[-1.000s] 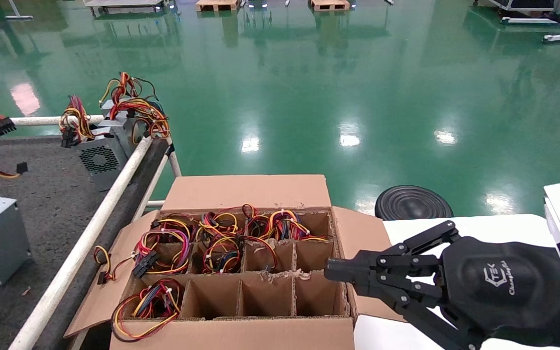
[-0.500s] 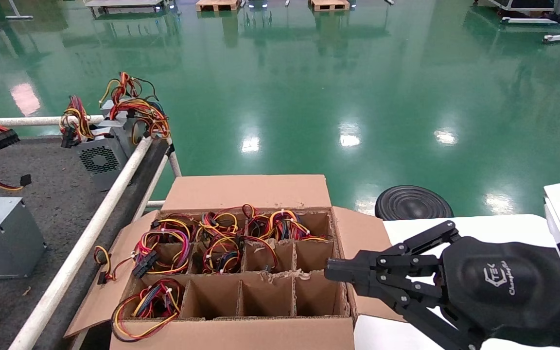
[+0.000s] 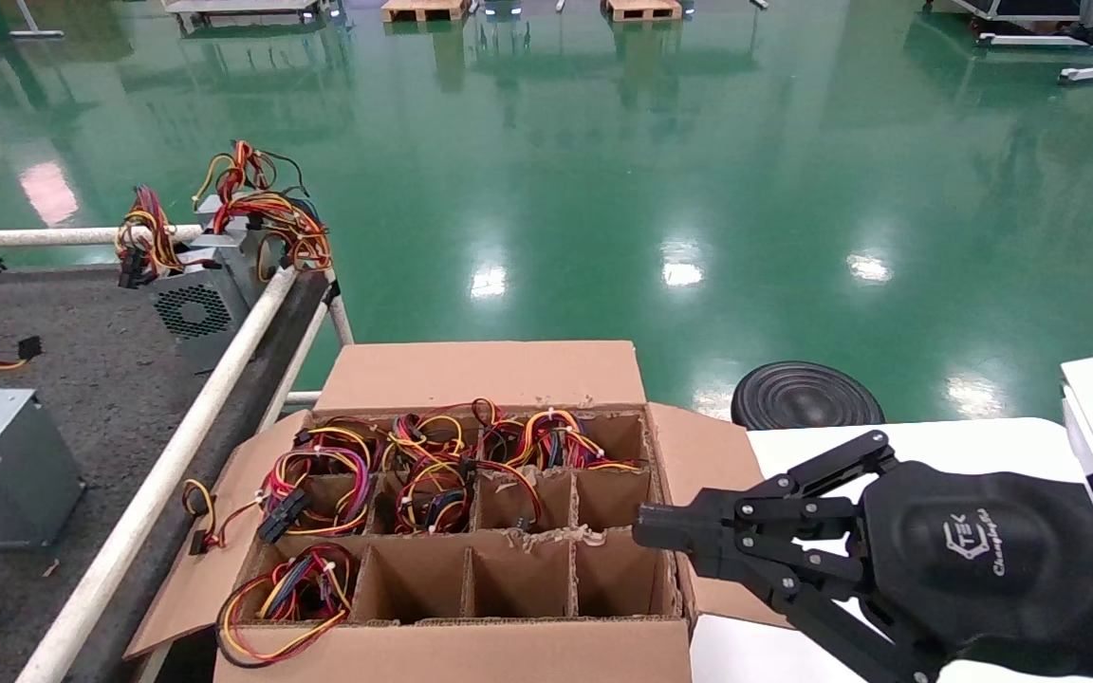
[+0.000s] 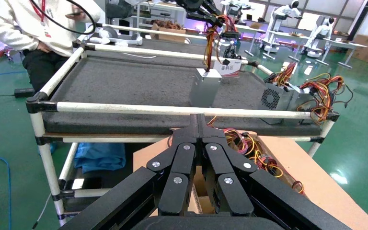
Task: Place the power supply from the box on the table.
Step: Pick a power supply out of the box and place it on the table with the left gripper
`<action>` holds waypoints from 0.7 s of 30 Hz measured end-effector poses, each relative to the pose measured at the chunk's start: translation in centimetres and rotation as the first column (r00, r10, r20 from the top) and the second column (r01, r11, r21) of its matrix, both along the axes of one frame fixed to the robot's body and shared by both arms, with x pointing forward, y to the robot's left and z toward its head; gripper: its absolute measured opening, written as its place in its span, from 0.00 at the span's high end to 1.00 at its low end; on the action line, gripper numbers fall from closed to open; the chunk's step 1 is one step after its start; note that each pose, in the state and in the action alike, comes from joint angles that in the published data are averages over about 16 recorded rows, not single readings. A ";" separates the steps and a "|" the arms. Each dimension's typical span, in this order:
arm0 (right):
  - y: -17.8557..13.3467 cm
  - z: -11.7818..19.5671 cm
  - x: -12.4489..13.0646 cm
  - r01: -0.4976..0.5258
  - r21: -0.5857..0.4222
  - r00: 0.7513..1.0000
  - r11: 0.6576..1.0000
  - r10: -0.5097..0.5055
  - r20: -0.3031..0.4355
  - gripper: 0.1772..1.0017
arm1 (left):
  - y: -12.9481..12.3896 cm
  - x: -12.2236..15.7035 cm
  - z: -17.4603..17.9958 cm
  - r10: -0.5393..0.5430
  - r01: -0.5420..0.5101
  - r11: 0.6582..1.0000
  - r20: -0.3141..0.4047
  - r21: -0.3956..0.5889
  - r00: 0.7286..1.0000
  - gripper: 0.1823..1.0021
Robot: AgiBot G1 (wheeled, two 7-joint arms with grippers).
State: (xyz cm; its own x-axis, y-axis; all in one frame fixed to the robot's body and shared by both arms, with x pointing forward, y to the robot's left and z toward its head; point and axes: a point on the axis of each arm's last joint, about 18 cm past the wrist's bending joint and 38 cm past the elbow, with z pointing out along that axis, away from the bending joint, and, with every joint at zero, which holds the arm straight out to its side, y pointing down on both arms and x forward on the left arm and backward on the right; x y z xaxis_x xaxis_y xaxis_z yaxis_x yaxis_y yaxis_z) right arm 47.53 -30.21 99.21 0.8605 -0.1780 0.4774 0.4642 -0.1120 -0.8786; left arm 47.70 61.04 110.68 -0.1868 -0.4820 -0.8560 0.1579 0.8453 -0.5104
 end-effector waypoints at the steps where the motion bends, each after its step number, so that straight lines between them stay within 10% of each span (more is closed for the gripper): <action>1: 0.0 0.0 0.0 0.000 0.000 1.000 1.000 0.000 0.000 0.98 | 0.1 -0.1 -0.1 0.002 -0.002 1.000 0.000 -0.004 1.000 0.94; 21: 0.0 0.0 0.0 0.000 0.000 1.000 1.000 0.000 0.000 0.98 | 1.6 -1.7 -2.1 0.022 -0.024 0.997 -0.030 -0.070 0.999 0.94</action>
